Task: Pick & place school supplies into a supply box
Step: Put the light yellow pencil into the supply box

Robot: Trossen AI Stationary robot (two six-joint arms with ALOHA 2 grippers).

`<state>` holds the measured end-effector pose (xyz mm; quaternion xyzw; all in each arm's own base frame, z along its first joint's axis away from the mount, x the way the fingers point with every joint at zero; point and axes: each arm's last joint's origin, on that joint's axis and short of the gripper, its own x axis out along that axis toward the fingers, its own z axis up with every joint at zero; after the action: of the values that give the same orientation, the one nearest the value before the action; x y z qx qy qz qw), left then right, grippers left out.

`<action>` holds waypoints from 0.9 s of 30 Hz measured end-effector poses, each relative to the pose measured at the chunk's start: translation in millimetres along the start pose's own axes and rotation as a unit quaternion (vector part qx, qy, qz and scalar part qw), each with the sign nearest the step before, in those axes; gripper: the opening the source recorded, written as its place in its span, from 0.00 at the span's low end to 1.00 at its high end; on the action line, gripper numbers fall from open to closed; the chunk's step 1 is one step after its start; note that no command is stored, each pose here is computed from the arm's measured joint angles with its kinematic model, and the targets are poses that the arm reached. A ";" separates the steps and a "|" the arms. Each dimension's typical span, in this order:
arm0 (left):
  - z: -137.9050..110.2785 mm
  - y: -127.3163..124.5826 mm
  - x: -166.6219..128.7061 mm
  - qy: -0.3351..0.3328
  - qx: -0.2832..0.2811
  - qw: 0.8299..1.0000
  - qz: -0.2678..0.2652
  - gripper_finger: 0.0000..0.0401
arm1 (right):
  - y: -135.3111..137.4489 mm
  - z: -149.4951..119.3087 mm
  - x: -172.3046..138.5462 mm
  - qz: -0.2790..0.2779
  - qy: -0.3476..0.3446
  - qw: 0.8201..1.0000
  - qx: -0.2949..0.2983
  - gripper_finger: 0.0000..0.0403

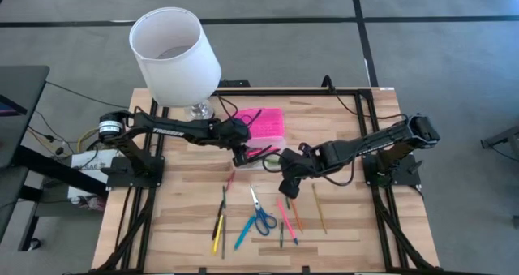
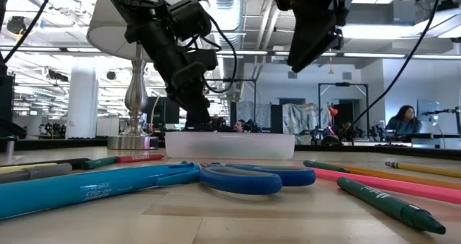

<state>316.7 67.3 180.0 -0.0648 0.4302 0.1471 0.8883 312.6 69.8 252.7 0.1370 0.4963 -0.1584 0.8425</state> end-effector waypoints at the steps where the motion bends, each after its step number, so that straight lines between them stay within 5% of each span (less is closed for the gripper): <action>1: 0.0 -0.1 0.0 0.000 -0.005 1.000 -0.001 0.34 | -1.3 -1.3 0.0 -0.008 0.005 1.000 0.010 0.27; 15: 17.2 -14.4 -47.2 -0.049 -0.016 0.997 -0.056 0.37 | 4.7 -41.4 -12.0 -0.100 0.106 0.967 0.207 0.27; 27: 13.0 -21.1 -78.4 -0.049 -0.013 0.997 -0.057 0.36 | 29.6 -67.4 5.6 -0.127 0.169 0.939 0.272 0.27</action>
<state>287.1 34.4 249.3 -0.0931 0.3796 0.1048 0.9145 273.7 122.1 218.3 0.3213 0.5830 -0.3671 0.6497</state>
